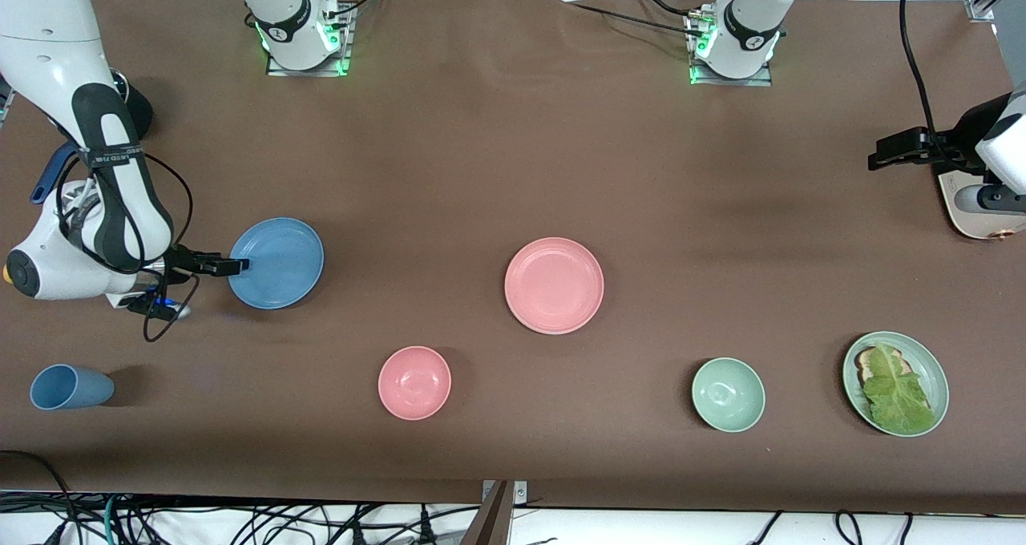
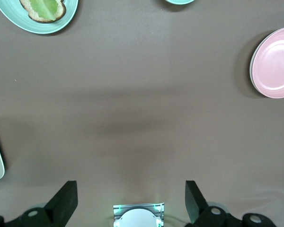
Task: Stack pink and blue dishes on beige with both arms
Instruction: 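Reach the right gripper to the blue plate rim and grasp it, then carry the blue plate with the right gripper onto the pink plate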
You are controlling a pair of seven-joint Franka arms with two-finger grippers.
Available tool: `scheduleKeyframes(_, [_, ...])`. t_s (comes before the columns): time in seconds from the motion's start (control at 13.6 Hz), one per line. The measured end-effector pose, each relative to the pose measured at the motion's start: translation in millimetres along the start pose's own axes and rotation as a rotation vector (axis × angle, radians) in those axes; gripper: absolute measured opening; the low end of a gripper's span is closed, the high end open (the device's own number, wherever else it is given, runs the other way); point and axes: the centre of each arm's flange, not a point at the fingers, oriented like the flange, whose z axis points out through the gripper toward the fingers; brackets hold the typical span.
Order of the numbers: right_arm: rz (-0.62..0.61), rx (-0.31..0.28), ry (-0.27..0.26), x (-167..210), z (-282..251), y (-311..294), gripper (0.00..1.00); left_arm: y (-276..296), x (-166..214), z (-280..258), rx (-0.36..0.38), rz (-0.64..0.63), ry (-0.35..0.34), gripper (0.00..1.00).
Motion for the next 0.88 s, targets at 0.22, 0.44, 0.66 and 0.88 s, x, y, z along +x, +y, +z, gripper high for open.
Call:
scheduleKeyframes(0.22, [0.005, 0.019, -0.005, 1.0, 5.0, 7.4, 0.55, 0.8, -7.2, -16.0, 0.0, 0.003, 0.035, 1.0])
scheduleKeyframes(0.44, [0.005, 0.023, -0.011, 1.5, 8.7, 8.1, 0.19, 3.5, -21.0, -38.2, -0.001, 0.01, 0.082, 1.0])
scheduleKeyframes(0.66, [-0.011, 0.038, -0.029, -0.7, 6.1, 5.1, 0.06, 8.9, -24.3, -37.9, -0.001, 0.02, 0.067, 1.0])
scheduleKeyframes(0.88, [-0.026, 0.077, -0.07, -2.9, -5.1, -8.9, 0.06, 24.1, -25.3, -35.1, 0.004, 0.047, 0.048, 1.0])
